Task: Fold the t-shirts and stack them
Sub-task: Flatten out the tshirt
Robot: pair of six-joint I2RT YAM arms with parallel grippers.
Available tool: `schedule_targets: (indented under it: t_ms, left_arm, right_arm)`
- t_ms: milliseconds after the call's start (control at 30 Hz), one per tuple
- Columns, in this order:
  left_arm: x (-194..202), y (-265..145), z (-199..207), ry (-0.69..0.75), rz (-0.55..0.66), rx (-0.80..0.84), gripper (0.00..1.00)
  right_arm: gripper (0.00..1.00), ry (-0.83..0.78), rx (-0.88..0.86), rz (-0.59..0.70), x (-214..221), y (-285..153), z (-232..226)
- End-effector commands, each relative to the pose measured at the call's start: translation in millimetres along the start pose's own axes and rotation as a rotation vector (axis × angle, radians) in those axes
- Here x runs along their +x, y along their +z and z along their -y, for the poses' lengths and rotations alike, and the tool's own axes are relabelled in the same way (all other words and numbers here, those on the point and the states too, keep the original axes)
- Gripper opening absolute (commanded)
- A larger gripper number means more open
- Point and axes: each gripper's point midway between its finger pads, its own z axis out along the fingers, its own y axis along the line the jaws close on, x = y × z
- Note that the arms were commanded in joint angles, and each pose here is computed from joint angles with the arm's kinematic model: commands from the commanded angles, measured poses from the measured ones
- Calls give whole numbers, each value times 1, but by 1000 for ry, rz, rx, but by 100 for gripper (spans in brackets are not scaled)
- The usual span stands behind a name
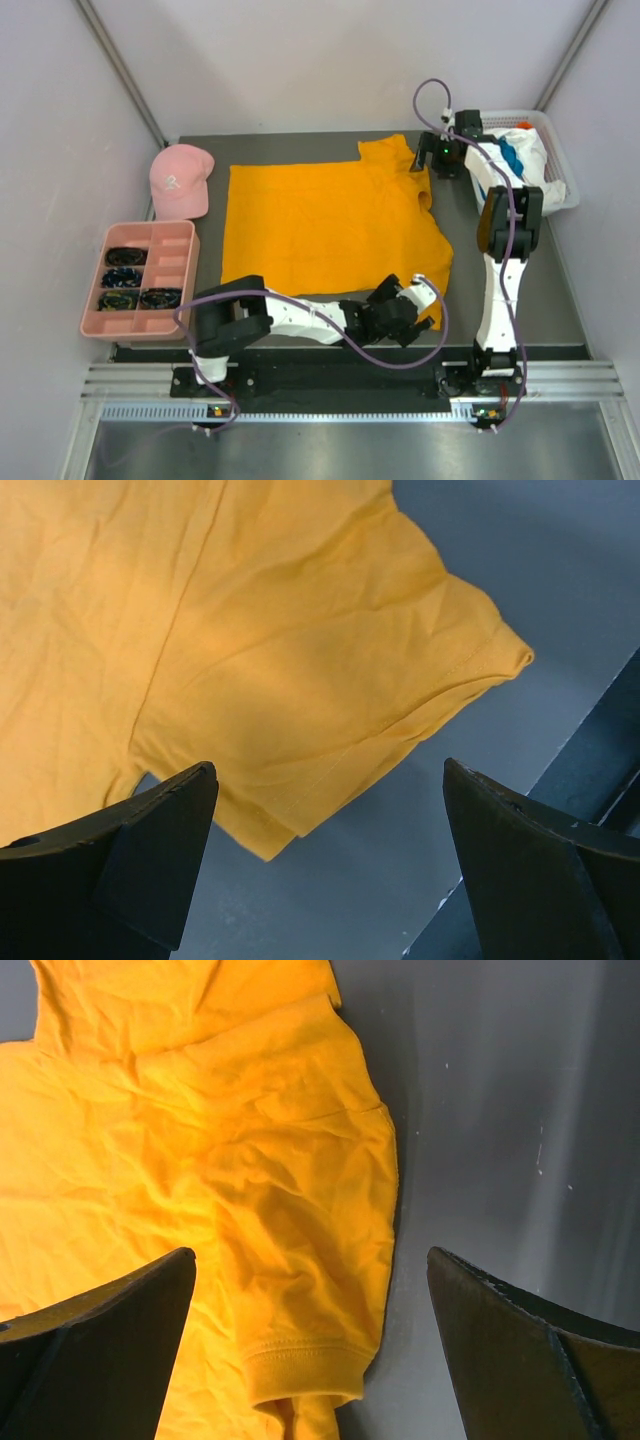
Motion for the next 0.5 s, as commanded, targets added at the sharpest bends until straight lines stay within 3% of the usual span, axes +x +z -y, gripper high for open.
schedule_targets:
  t_ms: [0,300,400,433,467]
  left_arm:
    - [-24,10,15,-16,82,46,99]
    - [-1,27,25,-27,37,68,88]
    - [2,29,28,-42,30,78,79]
    - [3,29,29,-49,27,83,69]
    - [4,30,30,-50,23,86,66]
  right_arm:
    - [99,-24,-12,27,-15,0,0]
    - [99,-24,-8,13,-11,5,3]
    - [99,-24,-4,10,-10,6,4]
    - [99,-23,-4,8,-9,7,5]
    - [99,-23,-4,8,-9,7,5]
